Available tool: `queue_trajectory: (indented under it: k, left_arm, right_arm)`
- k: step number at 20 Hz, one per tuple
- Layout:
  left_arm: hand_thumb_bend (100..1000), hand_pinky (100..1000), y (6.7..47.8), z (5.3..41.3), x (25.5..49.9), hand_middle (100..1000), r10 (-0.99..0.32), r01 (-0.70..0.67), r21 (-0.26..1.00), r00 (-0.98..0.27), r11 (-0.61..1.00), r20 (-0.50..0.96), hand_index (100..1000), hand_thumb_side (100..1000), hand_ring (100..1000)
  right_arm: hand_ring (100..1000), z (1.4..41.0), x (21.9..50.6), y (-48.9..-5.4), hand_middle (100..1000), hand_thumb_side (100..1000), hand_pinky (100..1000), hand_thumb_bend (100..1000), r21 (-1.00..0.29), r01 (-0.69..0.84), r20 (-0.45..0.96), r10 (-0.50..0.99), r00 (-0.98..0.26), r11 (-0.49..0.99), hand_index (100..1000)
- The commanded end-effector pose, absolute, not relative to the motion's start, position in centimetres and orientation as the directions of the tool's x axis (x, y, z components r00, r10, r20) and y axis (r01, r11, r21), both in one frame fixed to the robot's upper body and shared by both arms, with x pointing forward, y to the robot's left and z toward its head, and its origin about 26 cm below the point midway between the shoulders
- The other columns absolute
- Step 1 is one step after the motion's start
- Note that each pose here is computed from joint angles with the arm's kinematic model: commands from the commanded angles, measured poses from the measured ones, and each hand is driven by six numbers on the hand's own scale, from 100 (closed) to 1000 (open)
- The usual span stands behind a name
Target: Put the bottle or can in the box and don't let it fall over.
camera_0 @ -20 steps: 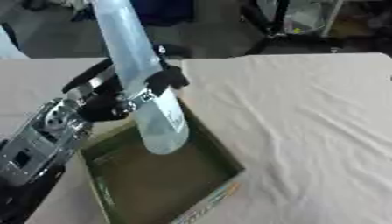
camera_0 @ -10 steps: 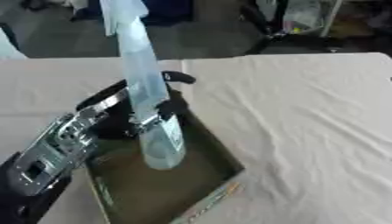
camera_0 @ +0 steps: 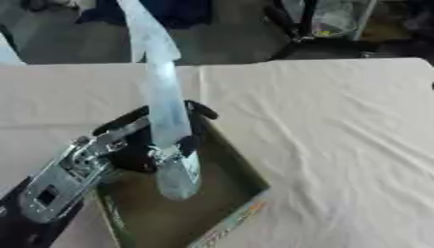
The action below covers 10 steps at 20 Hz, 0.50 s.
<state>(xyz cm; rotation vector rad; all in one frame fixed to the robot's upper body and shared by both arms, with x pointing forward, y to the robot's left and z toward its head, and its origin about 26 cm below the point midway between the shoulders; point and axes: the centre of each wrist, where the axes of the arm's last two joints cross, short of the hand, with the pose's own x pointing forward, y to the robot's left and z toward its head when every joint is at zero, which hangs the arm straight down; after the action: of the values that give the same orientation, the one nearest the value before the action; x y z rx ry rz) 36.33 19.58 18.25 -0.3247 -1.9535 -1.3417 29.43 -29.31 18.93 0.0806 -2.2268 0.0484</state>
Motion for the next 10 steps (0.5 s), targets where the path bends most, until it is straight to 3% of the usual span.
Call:
queue_trajectory:
  k: [1, 5, 7, 9, 10]
  left_arm:
    - [100, 953, 20.0, 18.3, 36.6, 828, -0.172, 0.558, 0.719, -0.728, 0.414, 0.664, 100, 625, 715]
    - [100, 966, 20.7, 17.1, 37.0, 855, -0.168, 0.564, 0.711, -0.721, 0.420, 0.672, 108, 601, 755]
    - [100, 999, 21.0, 16.6, 37.1, 993, -0.177, 0.565, 0.710, -0.717, 0.420, 0.675, 206, 583, 858]
    - [100, 1000, 21.2, 16.2, 37.1, 1000, -0.181, 0.576, 0.714, -0.714, 0.397, 0.677, 367, 522, 933]
    - [100, 1000, 21.3, 16.1, 37.1, 1000, -0.181, 0.583, 0.716, -0.713, 0.384, 0.677, 489, 484, 990]
  right_arm:
    - [1000, 20.1, 29.1, -29.6, 974, 470, 1000, 100, -0.033, -0.070, 0.770, -0.020, -0.638, 0.997, 1000]
    - [1000, 20.1, 29.1, -29.6, 974, 470, 1000, 100, -0.032, -0.070, 0.769, -0.020, -0.639, 0.997, 1000]
    - [1000, 20.1, 29.1, -29.6, 974, 470, 1000, 100, -0.032, -0.069, 0.769, -0.020, -0.639, 0.997, 1000]
    - [1000, 20.1, 29.1, -29.6, 974, 470, 1000, 100, -0.033, -0.070, 0.769, -0.019, -0.639, 0.997, 1000]
    - [1000, 20.1, 29.1, -29.6, 974, 470, 1000, 100, -0.034, -0.070, 0.769, -0.019, -0.639, 0.997, 1000]
